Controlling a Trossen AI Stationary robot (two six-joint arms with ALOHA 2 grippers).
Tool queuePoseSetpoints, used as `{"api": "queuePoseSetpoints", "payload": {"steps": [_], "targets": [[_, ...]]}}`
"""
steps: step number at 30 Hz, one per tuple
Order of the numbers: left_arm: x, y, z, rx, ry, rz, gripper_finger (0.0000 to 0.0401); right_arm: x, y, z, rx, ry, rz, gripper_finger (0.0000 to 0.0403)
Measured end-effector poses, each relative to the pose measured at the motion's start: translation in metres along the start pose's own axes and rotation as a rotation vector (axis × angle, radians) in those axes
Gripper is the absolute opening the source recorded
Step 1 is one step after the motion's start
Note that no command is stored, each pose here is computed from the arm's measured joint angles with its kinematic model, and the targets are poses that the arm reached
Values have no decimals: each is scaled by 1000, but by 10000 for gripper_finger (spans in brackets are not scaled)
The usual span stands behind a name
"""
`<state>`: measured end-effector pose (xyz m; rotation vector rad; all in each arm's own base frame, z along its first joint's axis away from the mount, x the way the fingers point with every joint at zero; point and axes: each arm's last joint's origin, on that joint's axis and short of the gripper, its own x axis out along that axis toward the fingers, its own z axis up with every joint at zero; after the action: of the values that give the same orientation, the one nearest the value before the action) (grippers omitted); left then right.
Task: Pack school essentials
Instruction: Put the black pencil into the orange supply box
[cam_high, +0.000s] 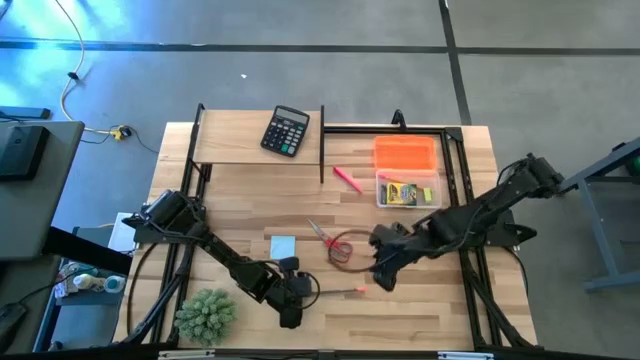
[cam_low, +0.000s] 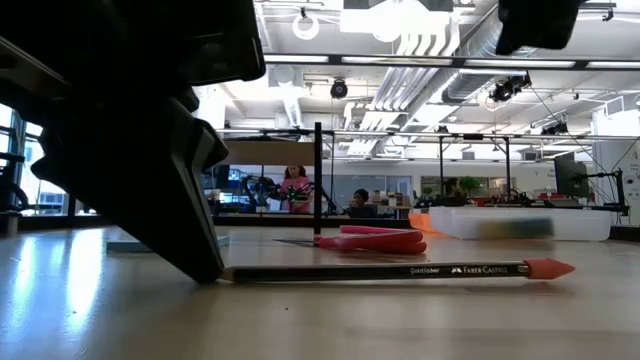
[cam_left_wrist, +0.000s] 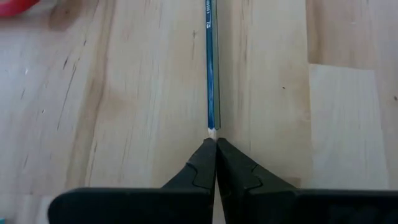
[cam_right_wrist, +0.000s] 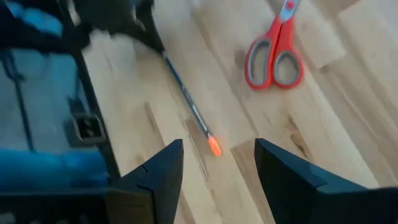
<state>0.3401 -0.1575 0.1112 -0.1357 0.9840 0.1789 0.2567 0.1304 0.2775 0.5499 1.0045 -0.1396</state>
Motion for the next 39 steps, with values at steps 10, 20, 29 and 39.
{"api": "queuePoseSetpoints", "payload": {"steps": [10, 20, 29, 39], "targets": [[0, 1, 0, 2, 7, 2, 0, 54, 16, -17, -303, 107, -26, 234], [1, 1, 0, 0, 9, 0, 0, 103, 23, -28, -463, 128, -26, 214], [1, 1, 0, 0, 8, -1, 0, 133, 17, -37, -471, 188, -83, 209], [1, 1, 0, -1, 6, -1, 0, 152, 12, -45, -478, 226, -120, 208]]}}
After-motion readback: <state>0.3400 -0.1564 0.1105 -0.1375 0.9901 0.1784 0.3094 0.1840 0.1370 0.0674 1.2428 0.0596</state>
